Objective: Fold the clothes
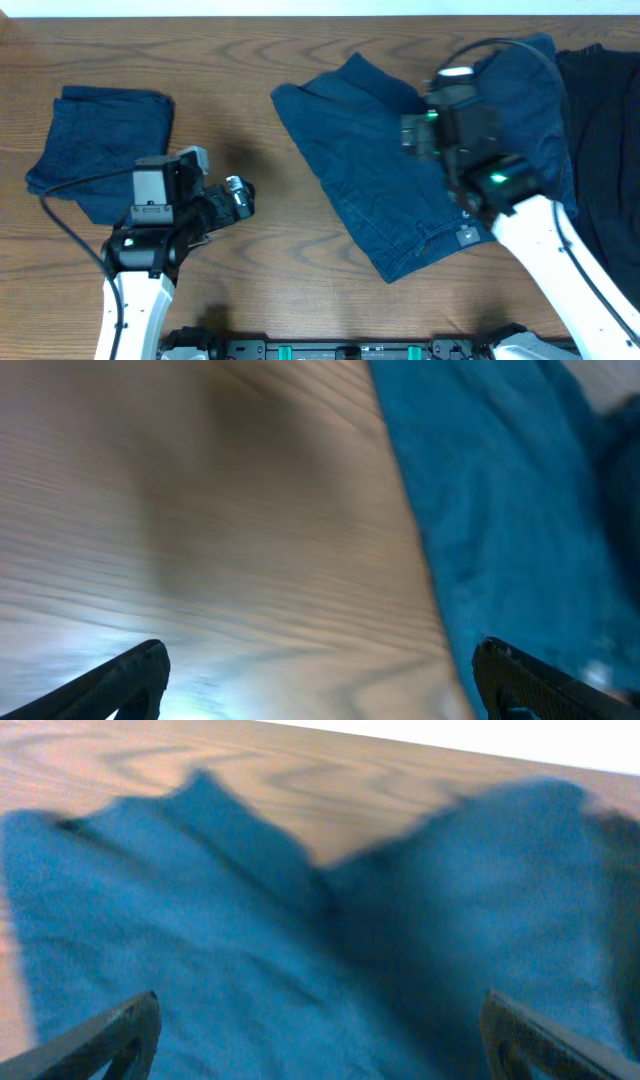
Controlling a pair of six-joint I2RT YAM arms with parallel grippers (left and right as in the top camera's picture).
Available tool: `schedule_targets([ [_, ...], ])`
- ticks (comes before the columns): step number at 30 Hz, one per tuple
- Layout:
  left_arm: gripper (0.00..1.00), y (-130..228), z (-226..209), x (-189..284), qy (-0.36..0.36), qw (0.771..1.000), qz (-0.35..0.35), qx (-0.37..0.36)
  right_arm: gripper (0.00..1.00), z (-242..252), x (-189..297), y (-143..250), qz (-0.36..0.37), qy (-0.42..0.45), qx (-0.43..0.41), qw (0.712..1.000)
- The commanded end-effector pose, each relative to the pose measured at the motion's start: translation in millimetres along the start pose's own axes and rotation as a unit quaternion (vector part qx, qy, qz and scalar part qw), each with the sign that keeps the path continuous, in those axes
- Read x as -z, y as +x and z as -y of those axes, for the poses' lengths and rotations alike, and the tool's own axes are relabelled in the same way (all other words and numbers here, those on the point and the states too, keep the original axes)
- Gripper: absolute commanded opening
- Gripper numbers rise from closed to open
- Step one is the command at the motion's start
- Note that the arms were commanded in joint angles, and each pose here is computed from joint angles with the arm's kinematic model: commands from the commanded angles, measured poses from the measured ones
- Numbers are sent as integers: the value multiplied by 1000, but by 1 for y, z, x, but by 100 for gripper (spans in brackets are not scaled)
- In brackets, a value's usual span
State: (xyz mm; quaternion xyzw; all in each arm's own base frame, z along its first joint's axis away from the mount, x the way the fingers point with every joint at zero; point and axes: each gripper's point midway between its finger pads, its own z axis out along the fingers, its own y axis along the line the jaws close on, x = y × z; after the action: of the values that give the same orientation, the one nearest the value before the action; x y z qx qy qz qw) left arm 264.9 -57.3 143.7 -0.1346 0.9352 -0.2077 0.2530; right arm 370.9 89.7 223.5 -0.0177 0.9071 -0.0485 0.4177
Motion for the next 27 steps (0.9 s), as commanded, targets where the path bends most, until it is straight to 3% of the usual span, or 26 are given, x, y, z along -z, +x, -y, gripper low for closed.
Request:
schedule_targets([
  [1, 98, 18, 23, -12, 45, 997, -57, 41, 99, 39, 9, 0, -4, 47, -39, 998],
  [12, 99, 112, 64, -76, 1, 966, -239, 102, 99, 75, 15, 19, -47, 48, -89, 994],
  [20, 99, 161, 123, -123, 48, 961, -268, 53, 99, 73, 16, 26, -62, 43, -86, 993],
  [27, 99, 196, 140, -154, 38, 949, -292, 110, 99, 74, 17, 30, -70, 44, -84, 993],
])
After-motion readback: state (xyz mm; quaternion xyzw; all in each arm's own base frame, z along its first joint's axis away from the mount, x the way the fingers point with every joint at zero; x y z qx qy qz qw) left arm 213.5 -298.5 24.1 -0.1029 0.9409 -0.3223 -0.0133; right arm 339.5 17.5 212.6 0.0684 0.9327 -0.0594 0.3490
